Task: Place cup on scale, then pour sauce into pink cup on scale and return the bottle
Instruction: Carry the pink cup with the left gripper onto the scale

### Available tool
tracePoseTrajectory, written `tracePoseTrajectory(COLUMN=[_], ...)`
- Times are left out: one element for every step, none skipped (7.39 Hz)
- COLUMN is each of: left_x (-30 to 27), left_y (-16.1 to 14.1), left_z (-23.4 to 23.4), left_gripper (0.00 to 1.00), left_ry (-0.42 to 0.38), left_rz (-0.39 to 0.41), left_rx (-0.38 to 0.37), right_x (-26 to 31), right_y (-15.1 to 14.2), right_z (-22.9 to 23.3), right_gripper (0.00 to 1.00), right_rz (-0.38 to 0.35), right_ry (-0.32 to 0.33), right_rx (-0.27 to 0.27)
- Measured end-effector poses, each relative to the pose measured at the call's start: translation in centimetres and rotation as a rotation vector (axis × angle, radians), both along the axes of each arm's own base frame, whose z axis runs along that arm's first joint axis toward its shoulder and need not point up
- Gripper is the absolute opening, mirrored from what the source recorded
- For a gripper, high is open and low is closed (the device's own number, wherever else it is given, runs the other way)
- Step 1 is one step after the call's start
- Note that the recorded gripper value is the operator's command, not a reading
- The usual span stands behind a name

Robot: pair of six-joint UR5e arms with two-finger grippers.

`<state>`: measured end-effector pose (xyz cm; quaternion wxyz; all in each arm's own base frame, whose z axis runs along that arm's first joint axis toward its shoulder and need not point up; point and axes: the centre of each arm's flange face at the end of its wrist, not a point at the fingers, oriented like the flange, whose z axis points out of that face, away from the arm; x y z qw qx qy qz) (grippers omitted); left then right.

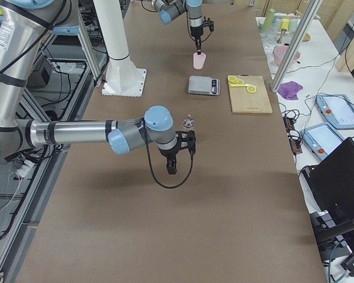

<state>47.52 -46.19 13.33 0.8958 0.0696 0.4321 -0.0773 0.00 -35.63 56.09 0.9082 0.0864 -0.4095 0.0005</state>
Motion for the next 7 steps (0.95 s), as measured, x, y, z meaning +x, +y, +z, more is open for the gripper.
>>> tracePoseTrajectory(left_x=[1.3,2.4,3.7,5.2,6.4,7.1,7.4], left_y=[-0.2,-0.7,-1.5,-2.5,-3.3,-3.6,-3.8], left_z=[-0.9,-1.6,-1.9,-1.7,-1.2,-0.8,-0.5], left_gripper=[0.0,0.0,0.0,0.0,0.0,0.0,0.0], left_ry=[-0.001,0.001,0.003,0.008,0.011,0.01,0.008], left_rz=[0.001,0.001,0.001,0.002,0.004,0.007,0.009], left_rx=[-0.001,0.001,0.002,0.006,0.01,0.012,0.013], right_x=[0.0,0.0,0.0,0.0,0.0,0.0,0.0], right_y=[0.0,0.0,-0.1,-0.1,-0.1,-0.1,-0.1], right_z=[0.0,0.0,0.0,0.0,0.0,0.0,0.0], right_gripper=[1.0,1.0,1.0,1.0,1.0,1.0,1.0], right_rz=[0.0,0.001,0.001,0.001,0.001,0.001,0.001], right_ry=[0.0,0.001,0.001,0.001,0.001,0.001,0.001], right_rx=[0.0,0.0,0.0,-0.001,0.0,0.0,0.0])
